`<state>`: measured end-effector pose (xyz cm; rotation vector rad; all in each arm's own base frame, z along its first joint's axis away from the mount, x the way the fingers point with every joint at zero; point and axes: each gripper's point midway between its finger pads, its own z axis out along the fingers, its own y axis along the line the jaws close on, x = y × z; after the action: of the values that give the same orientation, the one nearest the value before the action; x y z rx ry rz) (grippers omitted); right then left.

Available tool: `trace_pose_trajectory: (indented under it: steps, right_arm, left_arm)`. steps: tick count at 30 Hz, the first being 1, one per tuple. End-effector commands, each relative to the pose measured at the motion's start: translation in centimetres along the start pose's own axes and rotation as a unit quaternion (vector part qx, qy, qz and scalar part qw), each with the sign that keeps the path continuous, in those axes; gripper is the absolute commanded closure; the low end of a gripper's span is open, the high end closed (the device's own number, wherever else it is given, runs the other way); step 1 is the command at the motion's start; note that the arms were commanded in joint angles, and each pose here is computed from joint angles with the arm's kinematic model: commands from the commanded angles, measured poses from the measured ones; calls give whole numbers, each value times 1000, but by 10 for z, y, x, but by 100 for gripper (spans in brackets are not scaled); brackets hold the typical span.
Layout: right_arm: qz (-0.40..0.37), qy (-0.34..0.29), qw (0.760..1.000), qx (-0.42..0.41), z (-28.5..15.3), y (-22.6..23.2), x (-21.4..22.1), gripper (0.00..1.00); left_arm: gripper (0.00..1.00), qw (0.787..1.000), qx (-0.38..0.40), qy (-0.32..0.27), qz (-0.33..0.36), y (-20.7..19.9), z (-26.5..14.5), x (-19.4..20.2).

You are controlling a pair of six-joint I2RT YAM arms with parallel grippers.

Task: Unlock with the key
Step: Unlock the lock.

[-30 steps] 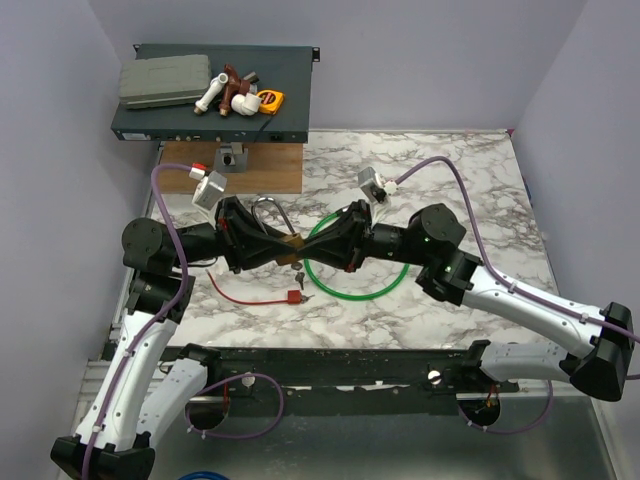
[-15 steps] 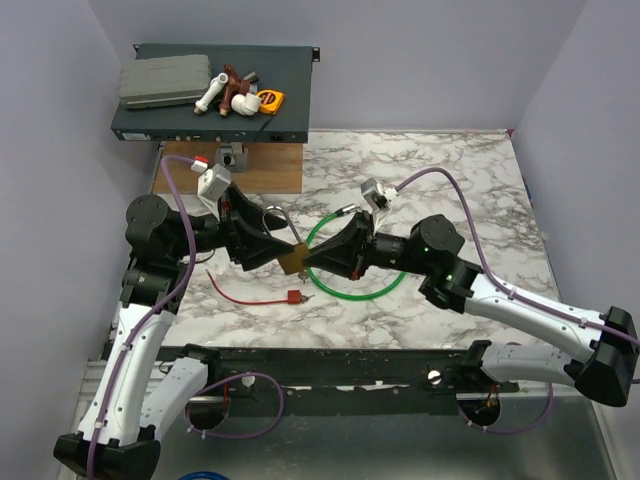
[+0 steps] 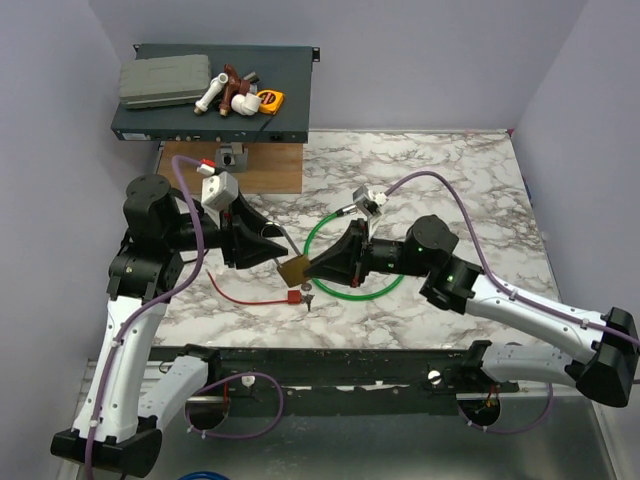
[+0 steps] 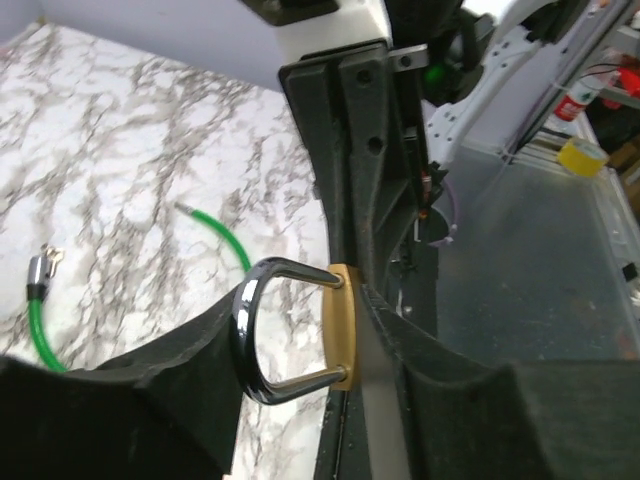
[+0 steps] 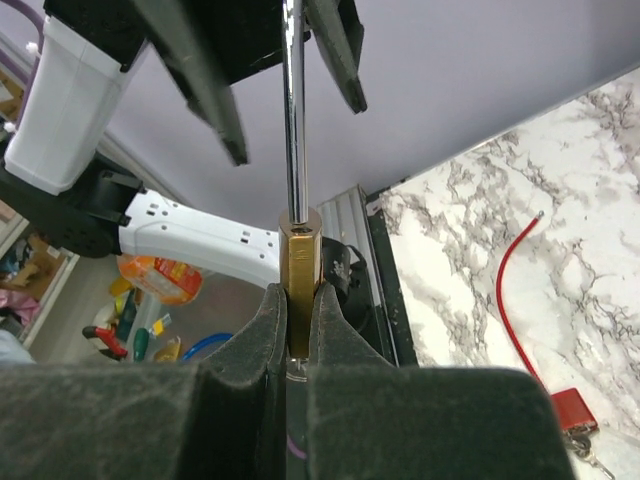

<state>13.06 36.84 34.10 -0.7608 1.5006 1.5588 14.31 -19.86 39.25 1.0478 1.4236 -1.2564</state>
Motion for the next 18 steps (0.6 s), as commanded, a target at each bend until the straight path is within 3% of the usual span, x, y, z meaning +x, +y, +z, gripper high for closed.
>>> trace_pose_trajectory:
  steps: [1,3,11,14,16,18]
  right_arm:
    - [-29,-18,999,-32,7,16,-23,99]
    - [-34,-11,999,-33,10,15,-23,99]
    - [-82,1,996,-28,9,14,-25,99]
    - [-96,7,995,-16,8,11,-28,99]
    - [-103,12,995,-7,7,10,-32,99]
    - [-111,12,994,8,5,9,-37,99]
  left_arm:
    - [64,998,-64,-5,-18,23,1,9]
    - [72,995,-94,-9,-44,34,1,10]
    - [84,958,-247,-6,-143,81,-13,27]
    - [86,951,-277,14,-138,89,-17,36]
    - [72,942,-311,26,-120,96,-24,40]
    - [44,935,-335,32,-108,101,-30,40]
